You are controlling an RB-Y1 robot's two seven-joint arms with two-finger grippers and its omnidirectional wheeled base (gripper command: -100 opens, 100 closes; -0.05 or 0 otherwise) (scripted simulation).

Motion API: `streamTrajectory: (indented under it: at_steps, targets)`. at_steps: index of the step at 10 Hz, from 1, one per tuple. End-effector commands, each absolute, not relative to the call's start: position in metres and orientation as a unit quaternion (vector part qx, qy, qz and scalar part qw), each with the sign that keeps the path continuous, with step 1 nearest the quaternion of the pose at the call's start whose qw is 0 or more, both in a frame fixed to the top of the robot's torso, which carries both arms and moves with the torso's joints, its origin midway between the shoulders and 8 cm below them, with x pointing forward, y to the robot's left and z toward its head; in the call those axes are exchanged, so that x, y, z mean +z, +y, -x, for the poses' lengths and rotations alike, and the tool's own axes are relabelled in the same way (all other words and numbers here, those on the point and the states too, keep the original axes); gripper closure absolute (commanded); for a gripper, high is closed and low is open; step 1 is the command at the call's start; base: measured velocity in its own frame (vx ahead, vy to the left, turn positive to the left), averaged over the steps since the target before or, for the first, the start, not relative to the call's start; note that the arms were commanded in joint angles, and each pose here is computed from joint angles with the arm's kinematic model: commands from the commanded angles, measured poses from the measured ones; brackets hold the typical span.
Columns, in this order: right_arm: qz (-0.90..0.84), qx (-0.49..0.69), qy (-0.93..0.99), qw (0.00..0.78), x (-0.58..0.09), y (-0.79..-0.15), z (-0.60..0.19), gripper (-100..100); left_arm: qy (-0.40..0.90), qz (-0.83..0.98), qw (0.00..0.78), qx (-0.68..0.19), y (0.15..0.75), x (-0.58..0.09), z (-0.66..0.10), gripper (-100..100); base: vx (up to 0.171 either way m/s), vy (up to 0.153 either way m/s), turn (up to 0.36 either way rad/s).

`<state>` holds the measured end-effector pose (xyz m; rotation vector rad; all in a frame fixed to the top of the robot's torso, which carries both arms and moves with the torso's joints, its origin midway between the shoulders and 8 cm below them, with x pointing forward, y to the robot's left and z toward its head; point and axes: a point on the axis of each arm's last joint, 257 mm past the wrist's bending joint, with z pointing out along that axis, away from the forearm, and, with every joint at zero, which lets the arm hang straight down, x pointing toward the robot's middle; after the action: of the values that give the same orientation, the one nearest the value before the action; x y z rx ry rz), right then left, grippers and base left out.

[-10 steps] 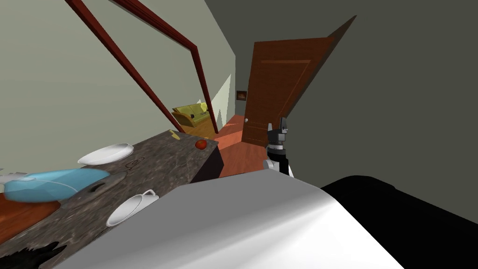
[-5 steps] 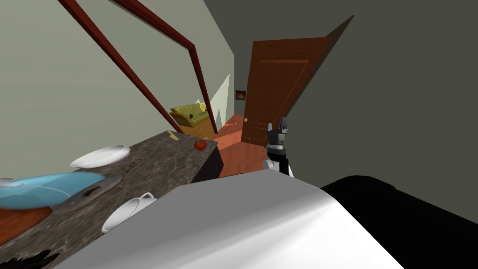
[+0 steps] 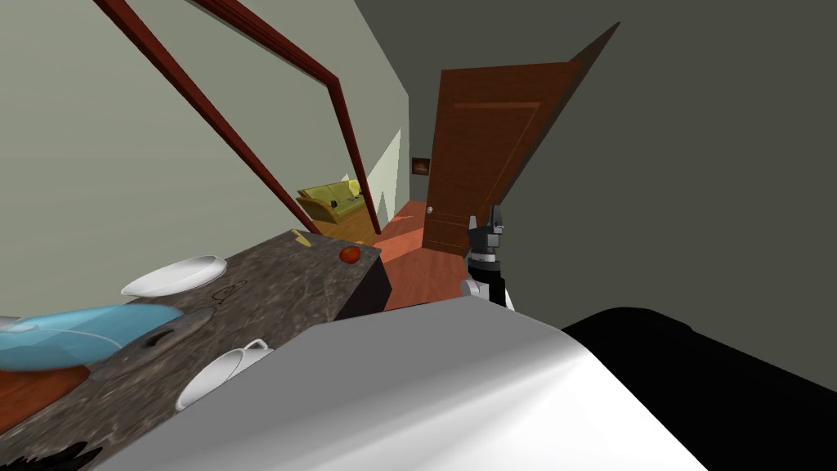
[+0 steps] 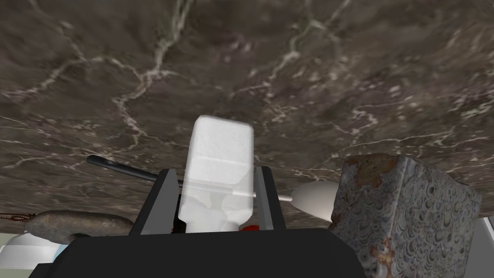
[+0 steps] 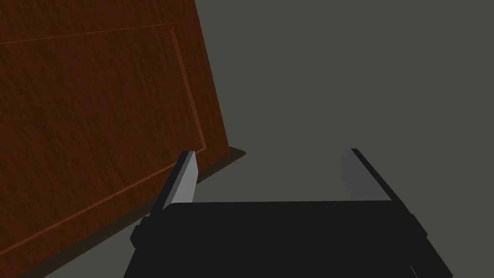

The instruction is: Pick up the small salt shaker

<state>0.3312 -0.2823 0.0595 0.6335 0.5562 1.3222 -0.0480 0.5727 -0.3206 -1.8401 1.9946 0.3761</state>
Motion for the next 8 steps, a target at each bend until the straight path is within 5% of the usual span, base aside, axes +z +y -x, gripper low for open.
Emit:
streamTrajectory:
  at_steps: [1,2,3,4,7,8]
  targets:
    - [-0.285,0.595,0.25,0.708,0.06,-0.282,-0.331,0,0.713,0.658,0.2,0.135,0.573,-0.321,0.048,100,0.0,0.0,0.0]
    - [-0.285,0.595,0.25,0.708,0.06,-0.282,-0.331,0,0.713,0.658,0.2,0.134,0.573,-0.321,0.048,100,0.0,0.0,0.0]
    - [-0.285,0.595,0.25,0.708,0.06,-0.282,-0.331,0,0.713,0.658,0.2,0.134,0.573,-0.321,0.048,0,0.0,0.0,0.0]
    - [-0.285,0.595,0.25,0.708,0.06,-0.282,-0.331,0,0.715,0.657,0.2,0.134,0.569,-0.312,0.044,100,-0.004,-0.006,0.069]
    - [-0.285,0.595,0.25,0.708,0.06,-0.282,-0.331,0,0.716,0.655,0.2,0.133,0.567,-0.309,0.041,100,-0.006,-0.01,0.035]
    - [-0.285,0.595,0.25,0.708,0.06,-0.282,-0.331,0,0.716,0.655,0.2,0.133,0.567,-0.308,0.041,0,0.0,0.0,0.0]
